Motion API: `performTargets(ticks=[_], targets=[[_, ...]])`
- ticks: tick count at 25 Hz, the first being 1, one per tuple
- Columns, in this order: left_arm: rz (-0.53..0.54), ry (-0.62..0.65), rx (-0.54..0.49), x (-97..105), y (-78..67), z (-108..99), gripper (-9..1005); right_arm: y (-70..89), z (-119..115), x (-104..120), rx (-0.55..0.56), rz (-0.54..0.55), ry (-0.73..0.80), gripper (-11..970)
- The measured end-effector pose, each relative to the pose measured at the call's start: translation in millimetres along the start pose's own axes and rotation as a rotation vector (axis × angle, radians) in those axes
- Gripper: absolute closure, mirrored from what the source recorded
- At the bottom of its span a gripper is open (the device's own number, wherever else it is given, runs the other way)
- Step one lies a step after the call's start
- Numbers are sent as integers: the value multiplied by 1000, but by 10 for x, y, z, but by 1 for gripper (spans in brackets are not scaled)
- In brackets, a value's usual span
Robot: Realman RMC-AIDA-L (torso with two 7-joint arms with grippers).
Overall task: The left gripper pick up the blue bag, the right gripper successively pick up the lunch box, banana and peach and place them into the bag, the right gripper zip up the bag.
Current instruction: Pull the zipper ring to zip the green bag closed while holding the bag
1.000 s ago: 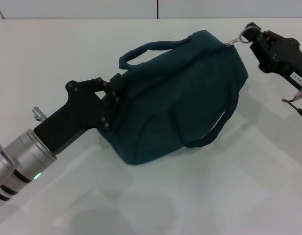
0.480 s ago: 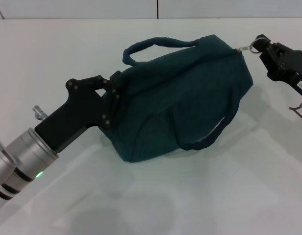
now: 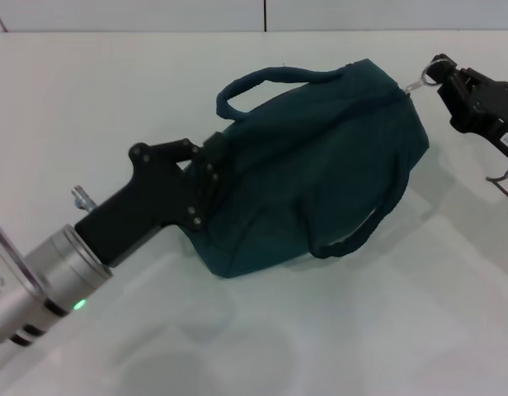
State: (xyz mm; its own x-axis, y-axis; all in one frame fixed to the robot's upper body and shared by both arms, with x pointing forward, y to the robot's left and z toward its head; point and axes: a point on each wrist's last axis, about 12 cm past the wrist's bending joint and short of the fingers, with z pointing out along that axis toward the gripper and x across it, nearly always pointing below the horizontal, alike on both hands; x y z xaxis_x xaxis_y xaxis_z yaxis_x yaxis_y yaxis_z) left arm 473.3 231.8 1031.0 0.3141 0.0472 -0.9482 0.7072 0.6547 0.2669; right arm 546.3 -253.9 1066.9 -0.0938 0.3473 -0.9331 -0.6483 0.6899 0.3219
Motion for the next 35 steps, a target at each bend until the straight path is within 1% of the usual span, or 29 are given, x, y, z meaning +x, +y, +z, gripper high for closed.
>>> performTargets(ticks=[5, 8, 10, 12, 14, 16, 19, 23, 25, 29, 32, 35], targets=[[63, 3, -53, 17, -128, 21, 898, 11, -2, 3, -6, 3, 0, 938], [43, -16, -63, -2, -184, 29, 896, 13, -5, 7, -7, 4, 1, 938], [8, -35, -72, -24, -205, 48, 894, 14, -5, 8, -8, 4, 1, 938], [-38, -47, -86, -36, -196, 54, 893, 15, -5, 8, -8, 4, 1, 938], [-106, -56, -90, -43, -163, 68, 823, 16, -4, 8, -9, 4, 2, 938], [-197, -64, -74, -53, -101, 105, 754, 16, -4, 8, -9, 4, 2, 938], [-308, -76, -7, -89, 9, 158, 638, 13, -10, 10, -6, 4, 2, 938], [-398, -83, 130, -165, 154, 264, 452, 7, -14, 15, -3, 4, 4, 938], [-430, -60, 198, -192, 229, 374, 405, 7, -13, 15, -2, 3, 4, 938], [-464, 11, 335, -266, 394, 671, 311, 6, -12, 13, -2, 2, 3, 938], [-487, 58, 410, -344, 500, 879, 312, 6, -8, 10, -2, 1, 1, 939], [-484, 99, 475, -425, 581, 1061, 314, 6, -4, 9, -2, -1, 1, 939]])
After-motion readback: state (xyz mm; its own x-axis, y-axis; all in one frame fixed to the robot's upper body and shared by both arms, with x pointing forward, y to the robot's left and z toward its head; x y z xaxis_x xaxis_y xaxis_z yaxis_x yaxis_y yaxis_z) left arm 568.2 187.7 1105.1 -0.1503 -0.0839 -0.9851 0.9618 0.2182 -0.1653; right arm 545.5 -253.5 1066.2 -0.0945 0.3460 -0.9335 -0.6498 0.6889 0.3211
